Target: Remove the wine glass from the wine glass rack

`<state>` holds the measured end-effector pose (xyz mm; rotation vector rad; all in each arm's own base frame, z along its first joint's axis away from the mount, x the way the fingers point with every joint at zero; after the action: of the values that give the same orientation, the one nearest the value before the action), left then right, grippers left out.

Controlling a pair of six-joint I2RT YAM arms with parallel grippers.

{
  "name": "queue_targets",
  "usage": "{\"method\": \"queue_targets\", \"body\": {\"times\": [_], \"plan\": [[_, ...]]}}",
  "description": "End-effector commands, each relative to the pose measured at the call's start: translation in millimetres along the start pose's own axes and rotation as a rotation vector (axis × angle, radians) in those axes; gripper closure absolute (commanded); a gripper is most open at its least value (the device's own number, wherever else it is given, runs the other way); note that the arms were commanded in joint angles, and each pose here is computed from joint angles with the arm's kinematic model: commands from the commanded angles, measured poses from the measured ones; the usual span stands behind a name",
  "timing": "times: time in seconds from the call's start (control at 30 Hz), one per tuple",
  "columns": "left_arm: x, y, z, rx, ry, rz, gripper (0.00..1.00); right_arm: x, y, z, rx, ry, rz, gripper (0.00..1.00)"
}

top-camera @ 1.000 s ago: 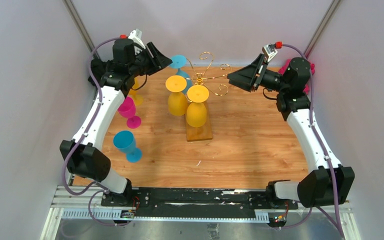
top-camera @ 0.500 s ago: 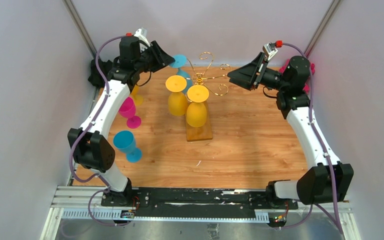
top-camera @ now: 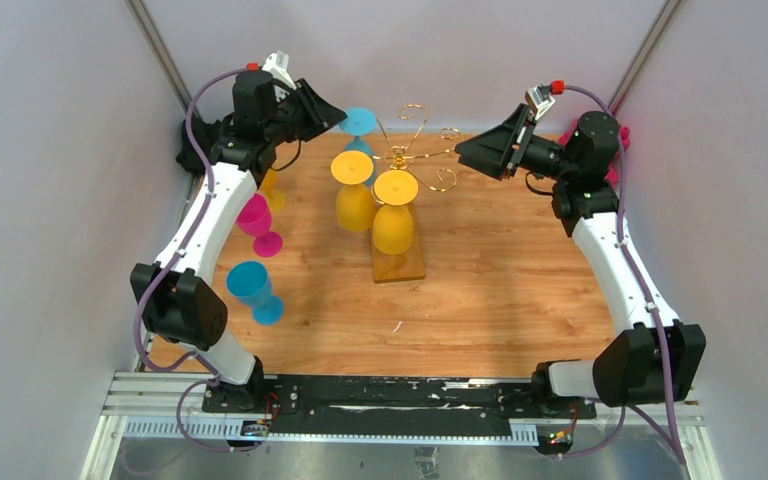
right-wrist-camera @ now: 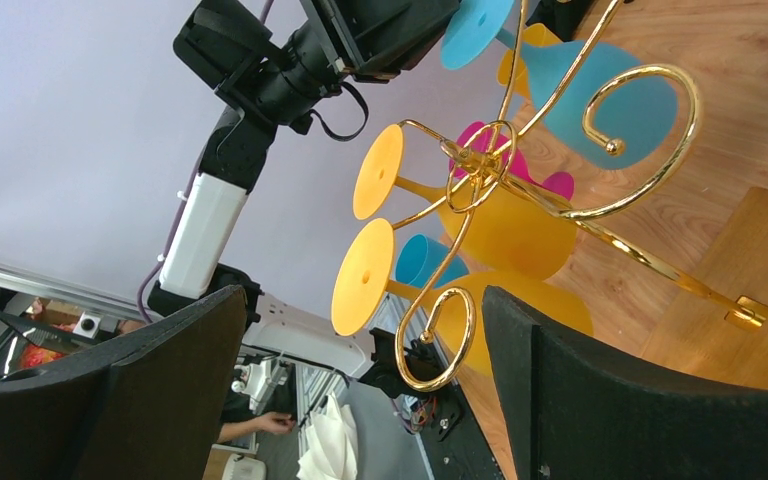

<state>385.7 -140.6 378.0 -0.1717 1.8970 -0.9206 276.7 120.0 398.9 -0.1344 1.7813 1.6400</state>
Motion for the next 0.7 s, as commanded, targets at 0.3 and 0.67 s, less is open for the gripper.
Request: {"method": "queue_targets", "body": {"times": [0.3, 0.67], "plan": [[16.8, 9.1, 10.8, 0.053, 0.048, -0.04, 0.75, -5.1, -2.0, -2.2, -0.009, -0.016, -0.011, 0.08], [9.3, -1.9, -1.4, 0.085, 0.012, -0.053, 0.82, -4.9, -6.7, -1.5, -0.012, -0.024, 0.0, 0.08]]}}
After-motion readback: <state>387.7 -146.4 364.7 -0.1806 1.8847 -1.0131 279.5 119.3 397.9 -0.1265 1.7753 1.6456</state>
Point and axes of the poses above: each gripper's point midway between its finger pads, its own z axis out along the fingers, its own y axis along the line the jaws close on, x = y × z, the point moved 9 cm from there along -z, back along the fingers, and after that the axes turned 1 degree about z, right-handed, at the moved point
